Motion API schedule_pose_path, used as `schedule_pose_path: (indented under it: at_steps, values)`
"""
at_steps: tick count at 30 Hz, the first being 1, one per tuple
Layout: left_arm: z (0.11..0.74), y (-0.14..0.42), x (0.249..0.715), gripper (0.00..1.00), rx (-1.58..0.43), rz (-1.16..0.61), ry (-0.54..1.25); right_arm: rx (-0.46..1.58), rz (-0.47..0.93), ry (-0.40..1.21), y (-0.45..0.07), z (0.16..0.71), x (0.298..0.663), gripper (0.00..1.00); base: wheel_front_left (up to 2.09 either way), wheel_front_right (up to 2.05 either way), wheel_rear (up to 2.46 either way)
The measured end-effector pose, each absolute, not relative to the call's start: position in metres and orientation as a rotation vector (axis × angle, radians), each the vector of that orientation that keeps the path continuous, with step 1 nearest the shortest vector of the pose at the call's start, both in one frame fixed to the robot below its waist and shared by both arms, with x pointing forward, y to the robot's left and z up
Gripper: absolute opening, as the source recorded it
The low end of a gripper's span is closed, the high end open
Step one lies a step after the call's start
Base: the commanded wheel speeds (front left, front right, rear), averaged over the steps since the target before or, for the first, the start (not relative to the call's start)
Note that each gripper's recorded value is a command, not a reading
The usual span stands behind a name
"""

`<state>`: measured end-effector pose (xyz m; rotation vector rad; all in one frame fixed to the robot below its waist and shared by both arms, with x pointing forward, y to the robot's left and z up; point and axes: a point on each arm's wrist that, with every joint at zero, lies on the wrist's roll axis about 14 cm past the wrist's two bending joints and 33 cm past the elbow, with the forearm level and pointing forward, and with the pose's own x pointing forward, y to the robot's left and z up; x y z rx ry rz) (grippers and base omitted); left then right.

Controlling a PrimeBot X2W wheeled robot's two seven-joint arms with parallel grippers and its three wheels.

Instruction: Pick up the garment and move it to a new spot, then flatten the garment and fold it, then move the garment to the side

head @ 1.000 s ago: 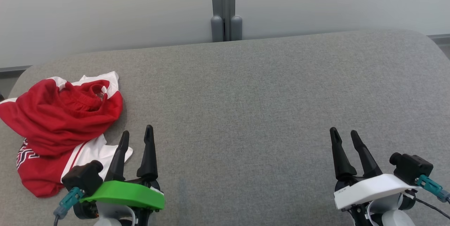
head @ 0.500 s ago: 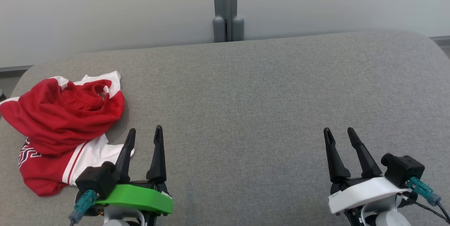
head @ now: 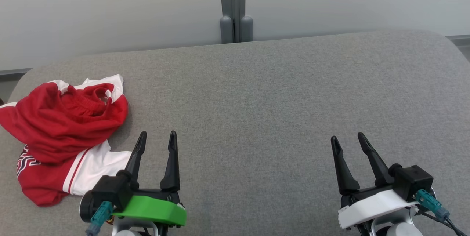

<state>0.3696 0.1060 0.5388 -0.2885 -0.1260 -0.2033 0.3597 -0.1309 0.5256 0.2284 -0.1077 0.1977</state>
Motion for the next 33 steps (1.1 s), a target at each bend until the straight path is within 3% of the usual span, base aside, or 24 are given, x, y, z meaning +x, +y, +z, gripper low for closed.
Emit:
schedule_pose_path:
  at_steps: [33]
  values:
    - [0.526,0.103,0.361,1.00,-0.172,-0.216,-0.127,0.133,0.191,-0.173,-0.136,0.536,0.354,1.00,0.00,0.00,0.00]
